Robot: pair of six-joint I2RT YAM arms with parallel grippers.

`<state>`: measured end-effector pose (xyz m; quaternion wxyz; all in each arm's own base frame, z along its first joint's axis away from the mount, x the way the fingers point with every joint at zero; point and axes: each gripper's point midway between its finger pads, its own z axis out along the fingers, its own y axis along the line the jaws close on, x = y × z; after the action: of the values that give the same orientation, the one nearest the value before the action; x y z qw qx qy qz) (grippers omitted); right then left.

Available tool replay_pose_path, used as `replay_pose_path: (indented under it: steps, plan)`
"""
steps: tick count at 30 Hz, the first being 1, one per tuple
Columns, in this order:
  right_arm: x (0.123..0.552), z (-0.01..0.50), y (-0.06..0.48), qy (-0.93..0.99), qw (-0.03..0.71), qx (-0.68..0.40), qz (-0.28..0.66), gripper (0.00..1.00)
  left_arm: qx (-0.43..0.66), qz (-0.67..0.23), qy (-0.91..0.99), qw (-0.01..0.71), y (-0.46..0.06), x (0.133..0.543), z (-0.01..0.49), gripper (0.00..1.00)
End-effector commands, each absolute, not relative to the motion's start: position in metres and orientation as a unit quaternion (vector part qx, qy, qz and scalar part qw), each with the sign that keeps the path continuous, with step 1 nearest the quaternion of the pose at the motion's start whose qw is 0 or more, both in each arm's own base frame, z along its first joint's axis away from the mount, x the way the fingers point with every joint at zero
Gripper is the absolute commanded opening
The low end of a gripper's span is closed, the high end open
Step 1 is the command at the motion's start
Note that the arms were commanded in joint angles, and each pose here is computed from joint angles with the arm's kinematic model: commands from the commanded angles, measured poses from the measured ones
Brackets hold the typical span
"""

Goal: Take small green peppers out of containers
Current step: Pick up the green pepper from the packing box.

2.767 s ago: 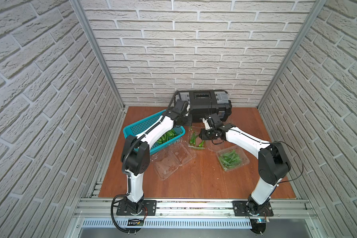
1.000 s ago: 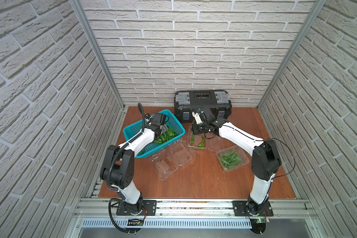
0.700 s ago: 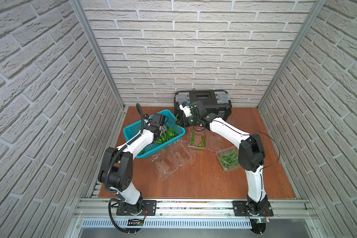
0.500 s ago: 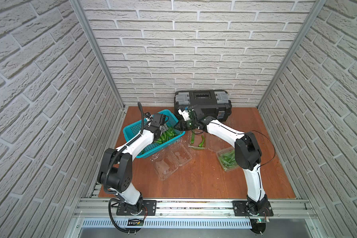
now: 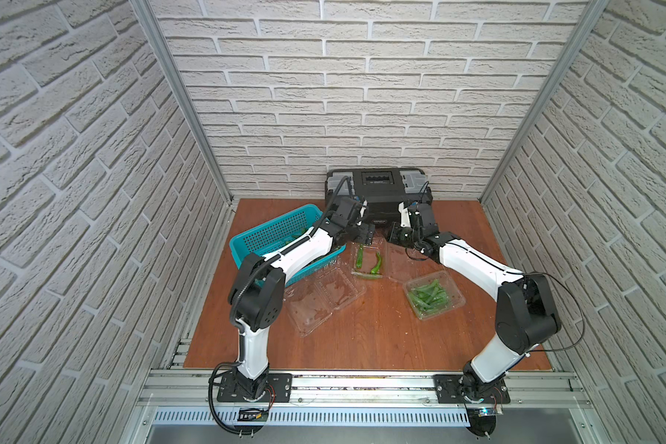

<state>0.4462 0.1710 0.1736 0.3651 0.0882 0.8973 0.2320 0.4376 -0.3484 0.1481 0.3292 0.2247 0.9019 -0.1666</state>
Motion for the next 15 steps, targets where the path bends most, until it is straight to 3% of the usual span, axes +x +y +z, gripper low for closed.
replay_pose_path:
  steps: [1,15]
  plan:
    - [0.444,0.177,0.152,0.896,0.383,0.103,0.200,0.30,0.282,-0.103,0.923,0.242,-0.340,0.418,0.108,0.78]
    - [0.441,0.169,0.151,0.901,0.370,0.099,0.201,0.29,0.326,-0.015,0.935,0.140,-0.336,0.398,0.055,0.74]
